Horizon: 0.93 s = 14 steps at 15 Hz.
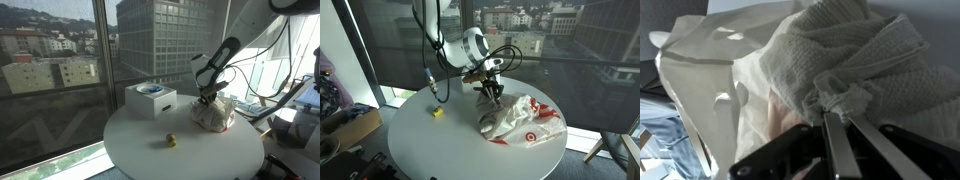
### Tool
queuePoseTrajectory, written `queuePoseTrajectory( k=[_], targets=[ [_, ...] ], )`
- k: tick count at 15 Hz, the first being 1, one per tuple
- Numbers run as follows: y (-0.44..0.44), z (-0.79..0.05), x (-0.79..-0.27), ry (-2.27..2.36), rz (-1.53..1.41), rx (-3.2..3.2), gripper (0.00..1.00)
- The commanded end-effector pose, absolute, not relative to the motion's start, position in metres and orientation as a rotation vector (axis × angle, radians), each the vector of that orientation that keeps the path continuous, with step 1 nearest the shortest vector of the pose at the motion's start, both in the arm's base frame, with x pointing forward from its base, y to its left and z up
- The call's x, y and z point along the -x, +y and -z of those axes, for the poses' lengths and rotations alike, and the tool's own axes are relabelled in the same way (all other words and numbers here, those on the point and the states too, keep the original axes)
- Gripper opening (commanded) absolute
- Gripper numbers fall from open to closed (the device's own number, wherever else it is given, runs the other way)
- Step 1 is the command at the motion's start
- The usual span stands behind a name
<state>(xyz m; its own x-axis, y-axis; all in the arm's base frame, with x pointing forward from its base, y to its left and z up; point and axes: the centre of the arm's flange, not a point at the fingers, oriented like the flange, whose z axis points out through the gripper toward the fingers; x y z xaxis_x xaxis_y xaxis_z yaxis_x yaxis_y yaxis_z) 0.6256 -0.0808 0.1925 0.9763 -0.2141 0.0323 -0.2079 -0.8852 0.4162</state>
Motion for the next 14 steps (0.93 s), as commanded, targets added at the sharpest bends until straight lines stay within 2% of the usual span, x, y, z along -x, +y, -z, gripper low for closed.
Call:
queuePoseTrajectory(
  k=[1, 4, 5, 6, 7, 10, 14],
  targets=[
    [-0.105, -0.124, -0.666, -0.333, 0.091, -2.615, 0.02],
    [-0.130, -0.094, -0.670, -0.336, 0.142, -2.531, 0.02],
    [-0.131, -0.096, -0.666, -0.321, 0.147, -2.498, 0.05],
    [-0.131, -0.102, -0.664, -0.313, 0.141, -2.484, 0.32],
    [-0.126, -0.119, -0.657, -0.302, 0.118, -2.476, 0.33],
    [-0.113, -0.173, -0.636, -0.290, 0.026, -2.466, 0.53],
    [-0.105, -0.249, -0.620, -0.336, -0.117, -2.485, 0.85]
  ],
)
